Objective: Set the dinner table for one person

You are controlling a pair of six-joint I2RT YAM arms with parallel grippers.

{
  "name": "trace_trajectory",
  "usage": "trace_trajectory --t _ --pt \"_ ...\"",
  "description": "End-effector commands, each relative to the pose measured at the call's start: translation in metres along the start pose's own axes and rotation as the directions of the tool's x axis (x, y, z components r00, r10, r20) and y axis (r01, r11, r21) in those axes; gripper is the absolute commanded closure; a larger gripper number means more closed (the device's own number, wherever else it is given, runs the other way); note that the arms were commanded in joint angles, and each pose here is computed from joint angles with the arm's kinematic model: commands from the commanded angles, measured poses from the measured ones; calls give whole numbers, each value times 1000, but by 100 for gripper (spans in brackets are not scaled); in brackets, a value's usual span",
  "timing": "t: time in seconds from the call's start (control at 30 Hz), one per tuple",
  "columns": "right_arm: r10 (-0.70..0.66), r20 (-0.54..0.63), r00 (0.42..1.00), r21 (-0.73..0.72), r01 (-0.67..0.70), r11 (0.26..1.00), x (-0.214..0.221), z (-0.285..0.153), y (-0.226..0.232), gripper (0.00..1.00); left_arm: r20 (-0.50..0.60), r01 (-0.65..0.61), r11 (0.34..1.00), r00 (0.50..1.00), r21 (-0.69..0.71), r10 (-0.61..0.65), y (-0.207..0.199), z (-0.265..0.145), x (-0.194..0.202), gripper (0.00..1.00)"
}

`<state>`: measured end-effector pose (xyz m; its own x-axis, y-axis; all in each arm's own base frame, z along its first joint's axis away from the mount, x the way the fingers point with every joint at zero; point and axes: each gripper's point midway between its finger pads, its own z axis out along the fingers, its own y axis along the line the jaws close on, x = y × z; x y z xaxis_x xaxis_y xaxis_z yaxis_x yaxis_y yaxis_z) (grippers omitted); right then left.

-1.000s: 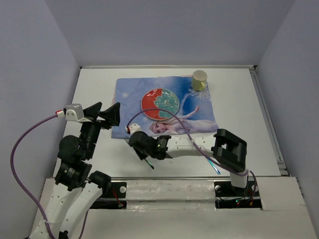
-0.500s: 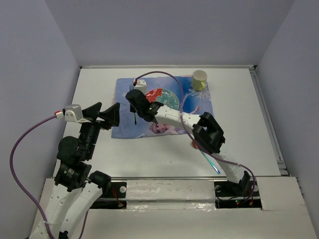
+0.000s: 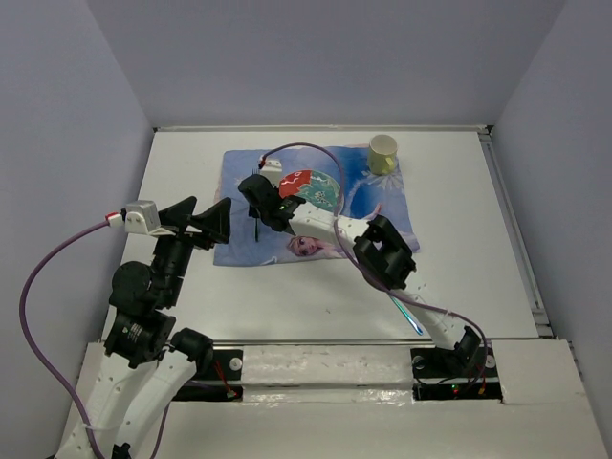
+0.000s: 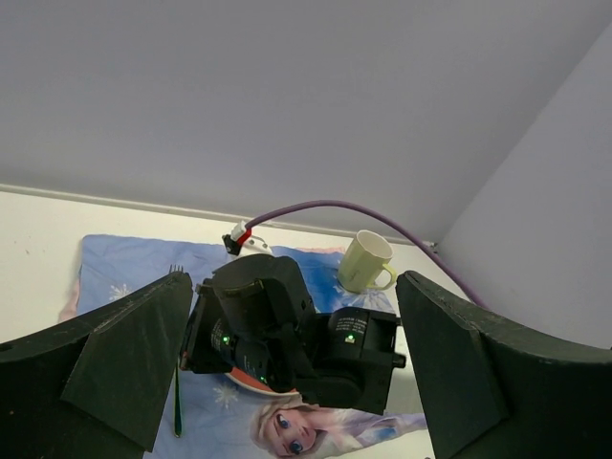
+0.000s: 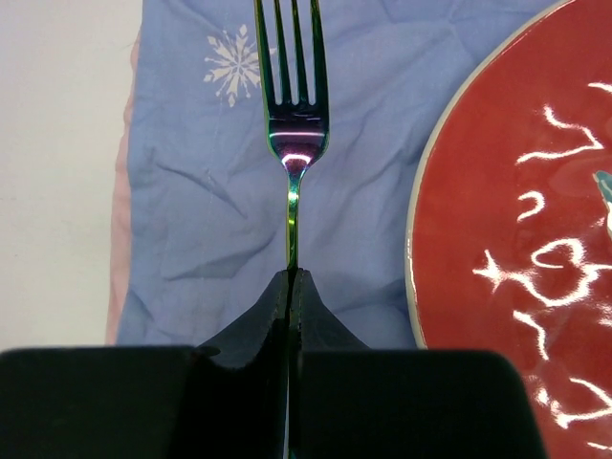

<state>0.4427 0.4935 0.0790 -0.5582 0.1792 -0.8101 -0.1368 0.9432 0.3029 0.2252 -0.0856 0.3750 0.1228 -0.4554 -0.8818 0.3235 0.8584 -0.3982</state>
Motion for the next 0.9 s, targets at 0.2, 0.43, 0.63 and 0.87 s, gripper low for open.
trace_trajectory --t 0.2,0.43,0.63,0.87 --pt "84 6 996 3 -84 996 2 24 -4 81 17 6 999 1000 37 -6 -8 3 -4 1" --pt "74 -8 997 -24 -74 997 3 25 2 53 22 3 999 1000 32 -4 -7 2 -5 1" --pt "83 33 996 -126 -78 989 -43 -9 27 49 22 1 1000 1000 29 -2 -6 3 -5 1" --pt "46 101 994 -345 -8 939 -111 -106 47 46 29 2 1000 1000 27 -3 -6 2 -7 1"
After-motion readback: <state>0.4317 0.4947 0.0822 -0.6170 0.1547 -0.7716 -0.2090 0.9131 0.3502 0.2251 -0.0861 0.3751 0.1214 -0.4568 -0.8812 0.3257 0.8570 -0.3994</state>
